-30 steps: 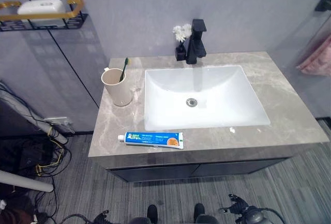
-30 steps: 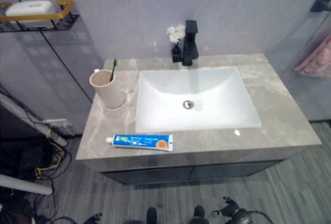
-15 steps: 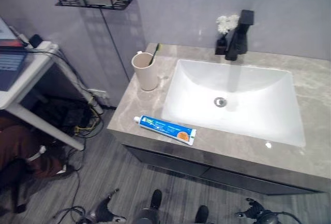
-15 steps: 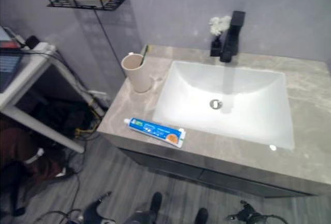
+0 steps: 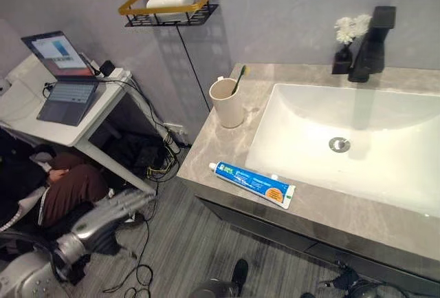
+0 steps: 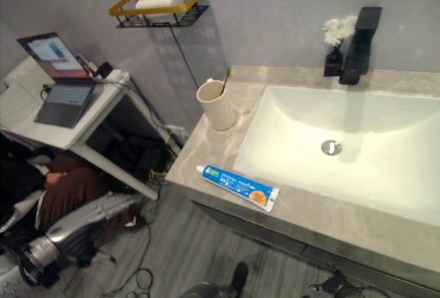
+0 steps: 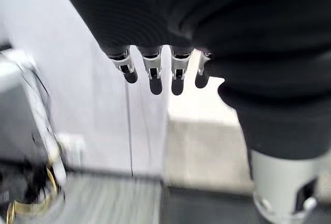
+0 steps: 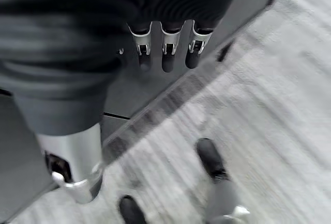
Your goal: Put brush and paste in cup on sink, flatten towel.
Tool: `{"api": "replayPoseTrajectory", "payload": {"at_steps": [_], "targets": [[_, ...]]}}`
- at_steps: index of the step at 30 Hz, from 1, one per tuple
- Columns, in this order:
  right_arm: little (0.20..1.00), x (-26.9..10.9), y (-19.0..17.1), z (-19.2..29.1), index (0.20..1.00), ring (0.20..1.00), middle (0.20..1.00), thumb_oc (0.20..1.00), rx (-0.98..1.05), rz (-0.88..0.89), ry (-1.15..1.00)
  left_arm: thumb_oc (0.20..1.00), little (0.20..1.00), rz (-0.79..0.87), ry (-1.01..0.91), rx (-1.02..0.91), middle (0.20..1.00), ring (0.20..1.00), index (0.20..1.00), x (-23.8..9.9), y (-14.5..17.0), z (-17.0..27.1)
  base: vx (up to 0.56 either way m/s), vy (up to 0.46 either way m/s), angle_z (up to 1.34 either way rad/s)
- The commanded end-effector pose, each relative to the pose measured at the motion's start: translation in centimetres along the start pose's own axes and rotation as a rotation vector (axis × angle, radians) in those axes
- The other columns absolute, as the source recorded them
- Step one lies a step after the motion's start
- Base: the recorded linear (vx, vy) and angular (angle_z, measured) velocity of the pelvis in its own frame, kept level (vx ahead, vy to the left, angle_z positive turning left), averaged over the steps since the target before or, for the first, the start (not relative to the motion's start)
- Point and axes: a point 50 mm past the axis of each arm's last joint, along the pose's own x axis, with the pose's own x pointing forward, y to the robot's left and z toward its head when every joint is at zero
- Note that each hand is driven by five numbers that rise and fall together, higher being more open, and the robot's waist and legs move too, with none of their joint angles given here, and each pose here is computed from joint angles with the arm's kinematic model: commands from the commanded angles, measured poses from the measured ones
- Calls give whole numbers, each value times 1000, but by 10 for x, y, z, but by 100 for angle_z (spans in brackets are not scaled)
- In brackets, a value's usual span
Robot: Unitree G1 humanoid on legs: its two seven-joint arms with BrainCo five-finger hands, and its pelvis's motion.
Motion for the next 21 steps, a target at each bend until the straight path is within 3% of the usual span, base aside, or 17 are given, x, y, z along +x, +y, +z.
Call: {"api": "replayPoseTrajectory", "payload": {"at_steps": [1, 10, 21], "targets": [[1000, 2, 12, 21, 1000, 1000, 1000, 1000, -20, 39, -56, 1000, 1000, 342, -30, 7, 1000, 1000, 1000, 12, 51, 1, 27, 11, 6], [1000, -2, 29, 8, 1000, 1000, 1000, 1000, 56, 107, -11, 1000, 1000, 444, -97, 9, 1000, 1000, 1000, 25, 71, 9, 35, 10, -28], [1000, -6, 39, -6, 1000, 1000, 1000, 1000, 112, 130, 28, 1000, 1000, 384, -167, -100, 1000, 1000, 1000, 41, 56, 21, 26, 9, -29]]}}
